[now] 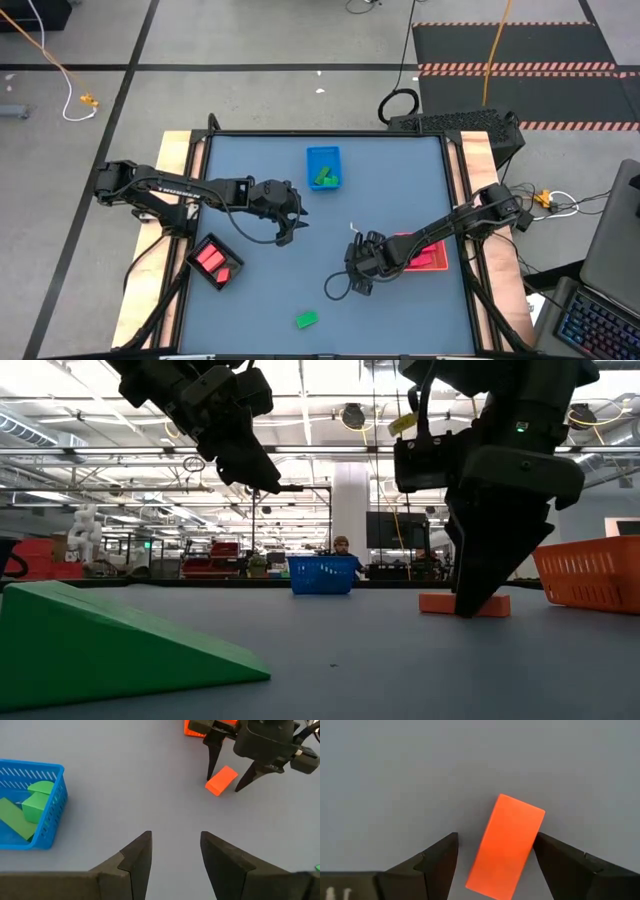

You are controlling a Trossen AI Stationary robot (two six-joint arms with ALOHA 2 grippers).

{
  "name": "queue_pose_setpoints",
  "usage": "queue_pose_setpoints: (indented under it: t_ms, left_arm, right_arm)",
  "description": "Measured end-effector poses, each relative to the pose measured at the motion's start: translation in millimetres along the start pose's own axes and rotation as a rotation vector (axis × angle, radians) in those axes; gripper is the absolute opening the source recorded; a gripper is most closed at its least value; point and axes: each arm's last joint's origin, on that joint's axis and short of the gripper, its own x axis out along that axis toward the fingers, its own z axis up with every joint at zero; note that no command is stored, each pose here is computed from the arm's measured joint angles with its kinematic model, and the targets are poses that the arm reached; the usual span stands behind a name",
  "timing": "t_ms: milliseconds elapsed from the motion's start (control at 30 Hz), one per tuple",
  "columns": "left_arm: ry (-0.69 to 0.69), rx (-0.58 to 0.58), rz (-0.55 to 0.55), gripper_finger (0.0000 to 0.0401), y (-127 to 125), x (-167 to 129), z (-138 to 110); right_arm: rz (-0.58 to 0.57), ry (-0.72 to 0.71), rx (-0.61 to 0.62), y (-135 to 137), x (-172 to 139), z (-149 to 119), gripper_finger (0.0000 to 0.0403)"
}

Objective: Sort & place blocks by color
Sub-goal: Put the orange block into the black bin

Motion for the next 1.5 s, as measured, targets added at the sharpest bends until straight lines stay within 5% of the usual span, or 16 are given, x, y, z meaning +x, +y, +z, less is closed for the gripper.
queue_pose_setpoints:
  t_ms: [200,400,633,933,1133,1500]
  left_arm:
    - [0.000,0.002,0.000,0.0170,0.0,0.0,0.0]
    - [-0.009,0.061,-0.006,0.0170,-2.3,0.1,0.6]
    - [-0.078,0.197,-0.013,0.0170,-5.4,0.0,6.9]
    - [-0.186,0.436,-0.049,0.0170,-24.6,-1.0,14.2]
    - [-0.206,0.449,-0.057,0.0170,-28.5,-1.4,15.4]
    - [-0.210,0.412,0.033,0.0170,-25.2,-1.5,16.7]
  right_arm:
    - [-0.018,-0.010,-0.004,-0.7,-0.9,-0.6,0.0224]
    - [-0.008,-0.024,-0.088,0.8,-3.1,-0.6,0.0119]
    - [-0.003,-0.096,-0.233,-1.4,-7.6,7.9,0.0117]
    - [-0.264,-0.536,-0.350,-15.5,-64.5,40.6,0.0117]
    - [-0.241,-0.725,-0.386,-20.2,-93.8,58.8,0.0117]
    - [-0.181,-0.763,-0.408,-18.7,-94.8,64.3,0.0117]
